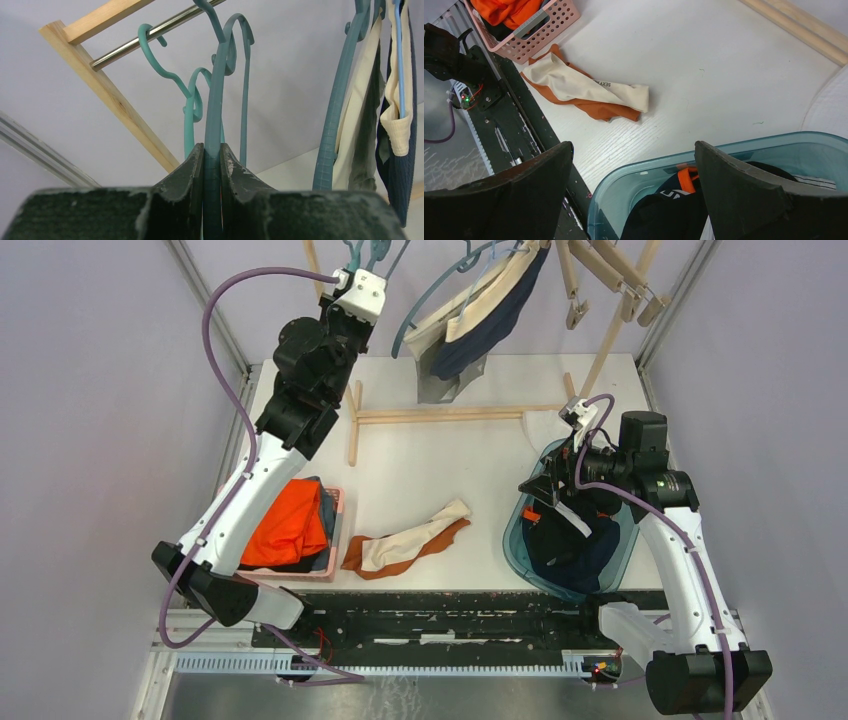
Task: Remove the underwear clipped to the hanger
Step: Place the hanger at the clothesline.
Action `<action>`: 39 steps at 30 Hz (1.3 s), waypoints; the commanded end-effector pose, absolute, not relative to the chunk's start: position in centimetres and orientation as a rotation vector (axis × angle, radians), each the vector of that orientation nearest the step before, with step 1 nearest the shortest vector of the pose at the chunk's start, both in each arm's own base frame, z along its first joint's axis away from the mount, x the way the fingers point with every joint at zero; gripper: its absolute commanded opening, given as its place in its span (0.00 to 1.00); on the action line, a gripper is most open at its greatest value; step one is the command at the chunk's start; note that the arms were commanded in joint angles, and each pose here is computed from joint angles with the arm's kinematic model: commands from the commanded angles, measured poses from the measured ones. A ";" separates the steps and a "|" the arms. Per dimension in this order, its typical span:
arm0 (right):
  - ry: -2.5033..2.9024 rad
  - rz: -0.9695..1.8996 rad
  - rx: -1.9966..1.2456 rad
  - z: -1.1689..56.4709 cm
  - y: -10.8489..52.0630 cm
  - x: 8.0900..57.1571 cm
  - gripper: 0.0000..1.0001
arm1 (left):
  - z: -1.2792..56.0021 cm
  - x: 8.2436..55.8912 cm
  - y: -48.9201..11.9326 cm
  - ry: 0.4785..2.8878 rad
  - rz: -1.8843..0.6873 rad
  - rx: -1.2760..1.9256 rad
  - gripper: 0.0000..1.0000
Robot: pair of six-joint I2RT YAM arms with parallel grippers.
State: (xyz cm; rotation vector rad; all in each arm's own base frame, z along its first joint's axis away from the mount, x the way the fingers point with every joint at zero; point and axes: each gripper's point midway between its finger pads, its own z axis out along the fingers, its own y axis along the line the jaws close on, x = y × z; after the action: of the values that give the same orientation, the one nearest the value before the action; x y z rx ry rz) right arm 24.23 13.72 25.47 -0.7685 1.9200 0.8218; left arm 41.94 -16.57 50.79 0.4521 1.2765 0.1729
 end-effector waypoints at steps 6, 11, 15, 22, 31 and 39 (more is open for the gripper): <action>1.880 0.815 -0.807 26.0 14.0 24.1 1.00 | 53.1 42.3 -15.7 1.194 0.205 0.402 0.03; 1.878 0.813 -0.811 26.1 14.0 24.1 1.00 | 52.3 42.1 -15.9 1.195 0.194 0.412 0.03; 1.885 0.817 -0.811 25.9 14.0 24.1 1.00 | 51.8 42.1 -16.0 1.196 0.191 0.416 0.03; 1.886 0.816 -0.814 25.9 14.0 24.1 1.00 | 52.0 41.8 -15.9 1.185 0.187 0.413 0.03; 1.889 0.820 -0.817 25.8 14.0 24.1 1.00 | 51.5 42.9 -15.8 1.190 0.228 0.424 0.03; 1.891 0.826 -0.822 25.7 14.1 24.1 1.00 | 51.3 44.5 -16.2 1.192 0.229 0.418 0.03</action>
State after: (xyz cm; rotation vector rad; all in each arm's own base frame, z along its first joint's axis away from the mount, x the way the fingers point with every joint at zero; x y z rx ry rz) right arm 23.99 13.78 24.97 -0.7864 1.9346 0.8270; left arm 44.39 -16.62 47.95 0.4580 1.2822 0.2115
